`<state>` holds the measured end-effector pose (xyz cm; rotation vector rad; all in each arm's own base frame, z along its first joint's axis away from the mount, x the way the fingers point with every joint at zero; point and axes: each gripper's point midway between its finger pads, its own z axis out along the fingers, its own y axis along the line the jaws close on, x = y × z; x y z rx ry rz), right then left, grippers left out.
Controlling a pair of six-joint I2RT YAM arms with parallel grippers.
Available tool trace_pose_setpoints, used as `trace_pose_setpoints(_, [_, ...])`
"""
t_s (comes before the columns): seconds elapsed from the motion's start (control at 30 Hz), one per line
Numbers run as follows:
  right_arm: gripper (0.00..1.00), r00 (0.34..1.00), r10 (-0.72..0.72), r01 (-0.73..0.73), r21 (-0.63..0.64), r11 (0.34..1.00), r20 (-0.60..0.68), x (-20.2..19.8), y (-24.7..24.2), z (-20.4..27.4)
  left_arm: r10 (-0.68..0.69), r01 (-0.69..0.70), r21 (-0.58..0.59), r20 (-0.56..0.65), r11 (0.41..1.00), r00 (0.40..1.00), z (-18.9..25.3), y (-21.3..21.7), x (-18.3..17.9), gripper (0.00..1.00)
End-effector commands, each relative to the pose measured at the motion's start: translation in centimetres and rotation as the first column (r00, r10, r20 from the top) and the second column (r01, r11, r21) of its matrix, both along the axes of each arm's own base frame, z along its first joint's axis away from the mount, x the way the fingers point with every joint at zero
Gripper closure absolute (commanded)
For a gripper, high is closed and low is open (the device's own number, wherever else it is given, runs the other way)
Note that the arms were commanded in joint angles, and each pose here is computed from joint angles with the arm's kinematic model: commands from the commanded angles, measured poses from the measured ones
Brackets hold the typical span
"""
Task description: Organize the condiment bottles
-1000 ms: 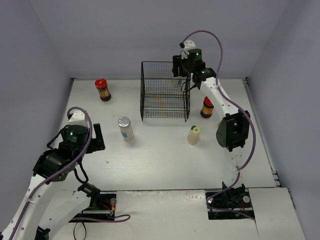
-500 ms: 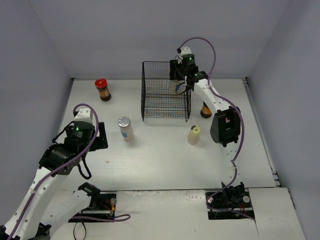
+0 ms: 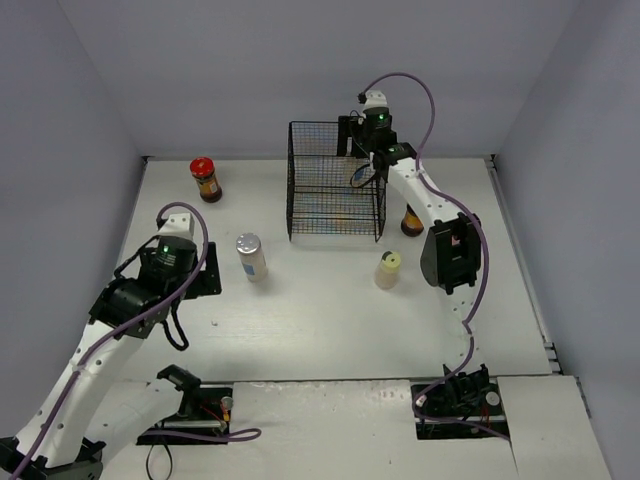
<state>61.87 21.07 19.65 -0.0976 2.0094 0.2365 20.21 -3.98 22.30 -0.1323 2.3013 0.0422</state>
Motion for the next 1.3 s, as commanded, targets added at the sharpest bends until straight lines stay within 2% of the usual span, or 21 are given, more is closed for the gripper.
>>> trace_pose_setpoints(0.0, [0.15,0.986,-0.05,0.043,0.045,0.998,0.157,1.0,-1.0,6.5,-0.011,0.012,-0.026,0.049,1.0,0.999,1.2,-0.8,1.3,0.17])
trace_pose_setpoints(0.17, [0.08,0.981,-0.012,0.003,0.05,0.999,0.195,0.0,-0.4,9.2,-0.017,0.019,-0.028,0.052,0.999,0.998,1.4,-0.9,1.3,0.17])
trace_pose_setpoints(0.27, [0.03,0.969,0.022,-0.034,0.044,0.998,0.247,-1.5,0.0,12.6,-0.016,0.017,-0.027,0.062,0.999,0.998,1.6,-0.8,1.2,0.17])
trace_pose_setpoints(0.37, [0.0,0.942,0.089,-0.102,0.026,0.994,0.324,-4.7,1.1,17.3,-0.019,0.02,-0.022,0.068,1.0,0.998,1.8,-0.7,1.2,0.17])
trace_pose_setpoints(0.43, [0.0,0.937,0.139,-0.15,0.009,0.989,0.32,-6.6,2.4,17.2,-0.023,0.025,-0.026,0.072,0.999,0.997,2.0,-0.7,1.2,0.17])
trace_pose_setpoints(0.5, [0.0,0.913,0.197,-0.213,0.006,0.977,0.357,-9.5,3.5,19.6,-0.028,0.03,-0.03,0.079,0.999,0.997,2.1,-0.8,1.2,0.17])
trace_pose_setpoints(0.7, [0.0,0.886,0.348,-0.35,-0.051,0.936,0.308,-17.0,6.9,17.7,-0.044,0.049,-0.044,0.111,0.998,0.993,2.6,-1.1,1.3,0.17])
trace_pose_setpoints(0.77, [0.0,0.879,0.373,-0.395,0.015,0.919,0.296,-19.3,7.7,17.7,-0.056,0.062,-0.046,0.122,0.997,0.991,2.6,-1.3,1.5,0.17])
trace_pose_setpoints(0.83, [0.0,0.883,0.402,-0.429,0.074,0.9,0.241,-21.1,8.5,15.0,-0.085,0.096,-0.069,0.141,0.993,0.986,2.5,-2.1,1.8,0.17])
trace_pose_setpoints(1.03, [0.0,0.903,0.397,-0.419,0.13,0.899,0.161,-25.0,7.3,11.4,-0.174,0.202,-0.129,0.205,0.971,0.963,1.9,-5.2,4.2,0.17])
trace_pose_setpoints(1.27, [0.0,0.924,0.354,-0.373,0.13,0.919,0.143,-27.8,4.5,10.9,-0.236,0.266,-0.132,0.211,0.955,0.949,0.2,-8.1,8.1,0.17])
